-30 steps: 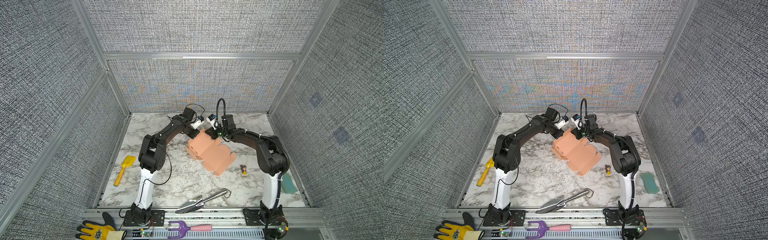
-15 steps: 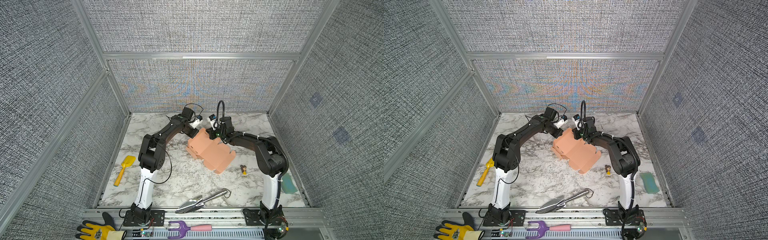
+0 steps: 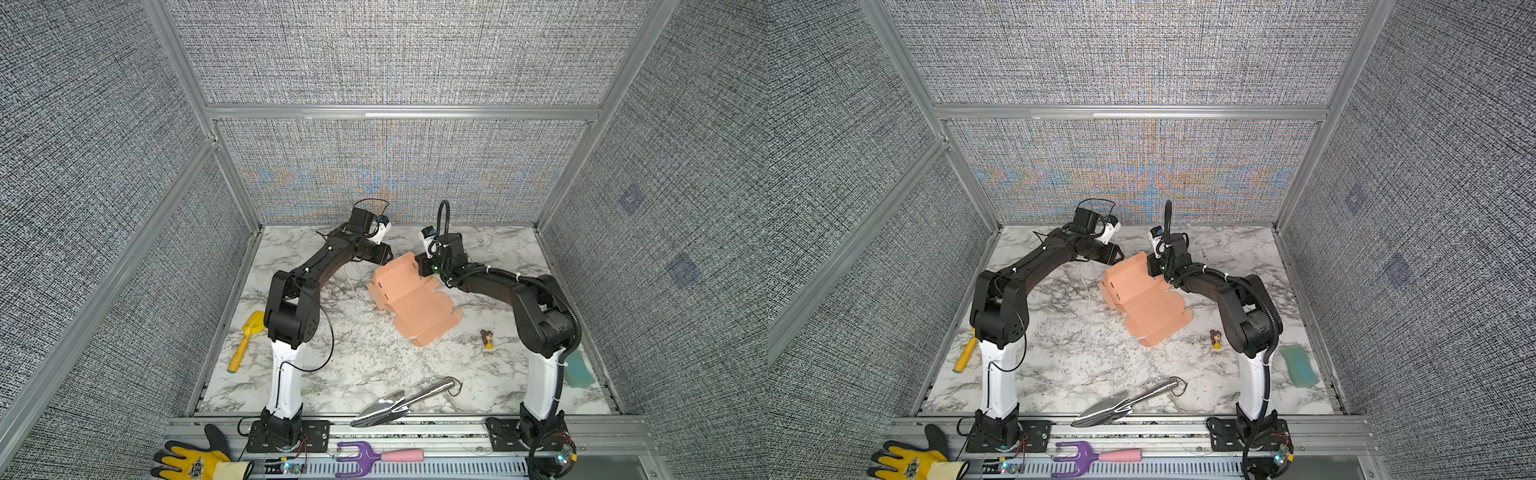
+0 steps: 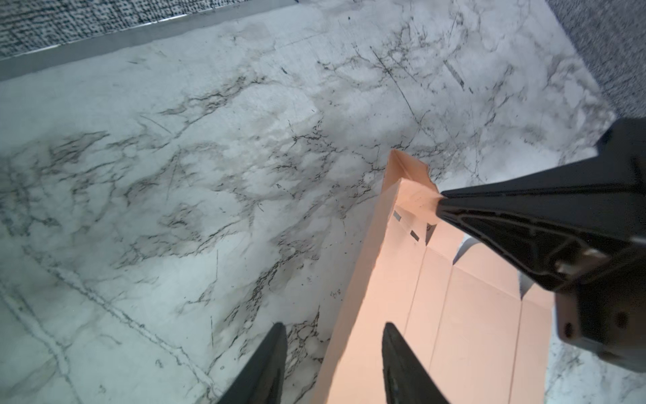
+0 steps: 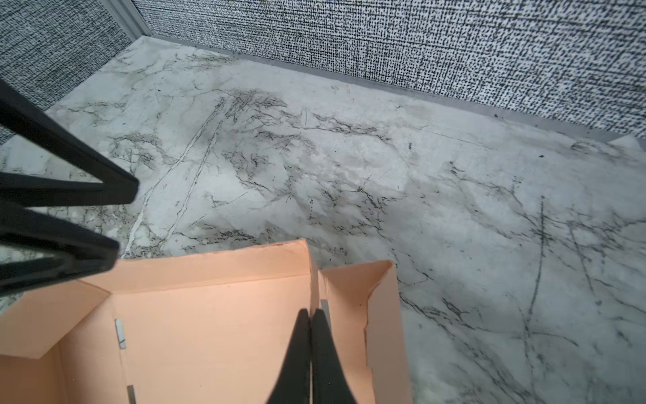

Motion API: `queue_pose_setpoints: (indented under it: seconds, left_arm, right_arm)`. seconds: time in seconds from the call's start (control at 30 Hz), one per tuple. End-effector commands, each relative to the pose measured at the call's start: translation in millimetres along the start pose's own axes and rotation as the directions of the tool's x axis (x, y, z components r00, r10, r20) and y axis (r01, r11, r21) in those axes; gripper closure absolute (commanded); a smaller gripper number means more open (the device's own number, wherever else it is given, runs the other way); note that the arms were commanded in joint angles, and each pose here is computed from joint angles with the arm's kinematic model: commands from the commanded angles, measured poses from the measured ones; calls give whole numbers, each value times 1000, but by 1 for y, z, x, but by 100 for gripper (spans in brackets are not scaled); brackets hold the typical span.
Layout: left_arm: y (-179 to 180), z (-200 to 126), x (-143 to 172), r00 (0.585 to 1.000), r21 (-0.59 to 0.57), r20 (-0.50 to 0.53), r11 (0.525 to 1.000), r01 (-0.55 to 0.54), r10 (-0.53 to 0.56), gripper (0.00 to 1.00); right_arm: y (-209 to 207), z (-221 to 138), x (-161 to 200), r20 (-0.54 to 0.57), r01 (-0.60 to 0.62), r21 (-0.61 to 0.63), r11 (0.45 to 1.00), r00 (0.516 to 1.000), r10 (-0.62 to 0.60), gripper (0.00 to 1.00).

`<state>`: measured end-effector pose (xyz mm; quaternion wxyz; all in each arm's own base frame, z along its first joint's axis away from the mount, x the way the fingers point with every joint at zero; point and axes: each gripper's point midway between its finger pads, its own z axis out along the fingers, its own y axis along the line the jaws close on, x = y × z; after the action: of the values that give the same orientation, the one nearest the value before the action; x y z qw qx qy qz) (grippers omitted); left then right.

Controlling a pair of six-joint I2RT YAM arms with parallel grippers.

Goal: Assemble paper box
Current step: Fold the bottom flaps of the flat cardboard box at the center of the table.

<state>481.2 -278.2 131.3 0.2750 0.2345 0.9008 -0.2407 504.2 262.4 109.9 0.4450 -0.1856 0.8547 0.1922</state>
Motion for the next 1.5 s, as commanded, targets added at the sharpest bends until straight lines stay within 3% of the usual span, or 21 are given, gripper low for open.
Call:
queue_pose_setpoints:
  seconds: [0.0,0.2,0.5,1.13,1.47]
  left_arm:
    - [-3,-9,-15,992,11,76,995,103,-103,52]
    - [13,-12,2,965,-61,76,964,257,-253,53]
    - [17,4,20,923,-57,74,922,382,-378,61]
    - [6,26,15,894,1,63,896,445,-444,66]
    - [30,-17,7,888,-31,131,894,448,-440,58]
  right_arm:
    - [-8,1,-2,-8,-60,68,996,998,60,100]
    - [-15,-1,-1,-24,-133,144,981,990,138,100]
    - [-24,-2,2,-22,-224,207,952,972,233,100]
    - [-32,-2,8,-15,-303,262,916,948,318,100]
    - [-36,-5,11,-22,-303,282,910,947,321,100]
